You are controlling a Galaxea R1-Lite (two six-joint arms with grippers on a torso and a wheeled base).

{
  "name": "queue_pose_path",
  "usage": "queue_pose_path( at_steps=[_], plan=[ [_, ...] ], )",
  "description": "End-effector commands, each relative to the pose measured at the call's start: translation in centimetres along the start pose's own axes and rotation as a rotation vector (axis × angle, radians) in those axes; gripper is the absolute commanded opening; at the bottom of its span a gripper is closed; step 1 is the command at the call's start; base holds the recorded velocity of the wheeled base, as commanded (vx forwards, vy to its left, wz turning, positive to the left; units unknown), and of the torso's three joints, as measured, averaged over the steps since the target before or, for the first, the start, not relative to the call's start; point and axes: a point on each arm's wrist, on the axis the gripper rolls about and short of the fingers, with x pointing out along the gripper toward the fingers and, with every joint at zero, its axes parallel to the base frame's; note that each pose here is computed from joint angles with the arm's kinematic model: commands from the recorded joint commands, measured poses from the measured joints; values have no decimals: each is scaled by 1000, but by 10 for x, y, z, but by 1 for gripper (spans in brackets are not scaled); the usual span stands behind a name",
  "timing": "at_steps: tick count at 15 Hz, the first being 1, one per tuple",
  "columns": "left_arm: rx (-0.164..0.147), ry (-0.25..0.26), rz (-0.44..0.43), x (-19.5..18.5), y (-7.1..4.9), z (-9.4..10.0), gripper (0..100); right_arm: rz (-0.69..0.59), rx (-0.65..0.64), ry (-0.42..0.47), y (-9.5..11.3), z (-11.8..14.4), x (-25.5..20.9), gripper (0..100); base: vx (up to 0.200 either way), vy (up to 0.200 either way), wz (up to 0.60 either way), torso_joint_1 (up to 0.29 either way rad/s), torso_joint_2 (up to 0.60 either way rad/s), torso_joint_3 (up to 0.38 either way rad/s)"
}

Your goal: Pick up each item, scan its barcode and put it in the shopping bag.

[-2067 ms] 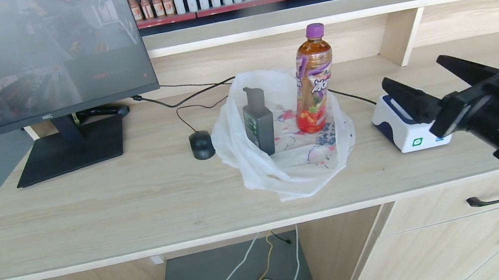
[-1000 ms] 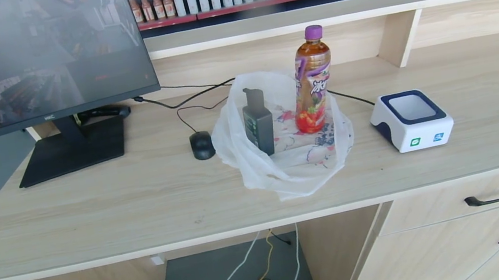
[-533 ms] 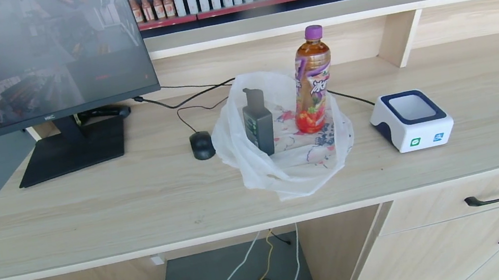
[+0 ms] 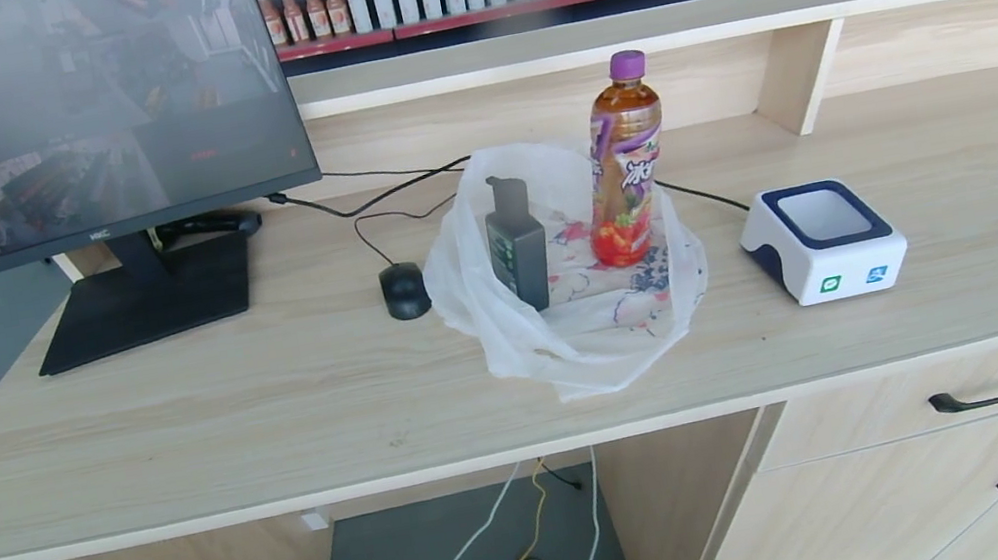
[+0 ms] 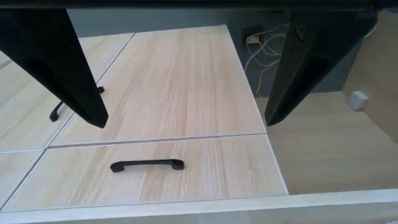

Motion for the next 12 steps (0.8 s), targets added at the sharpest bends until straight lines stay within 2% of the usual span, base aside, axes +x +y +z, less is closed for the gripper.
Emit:
queue_pose_path(
  at_steps=[1,11,12],
  plan=[
    [0,0,2,0,0,0,100,5,-11,-16,0,0,-1,100,0,0,0,0,0,0],
    [-3,0,0,0,0,0,100,10,-2,-16,0,0,-1,100,0,0,0,0,0,0],
    [-1,0,0,0,0,0,100,10,0,-16,0,0,-1,100,0,-200,0,2,-2,-2]
  ],
)
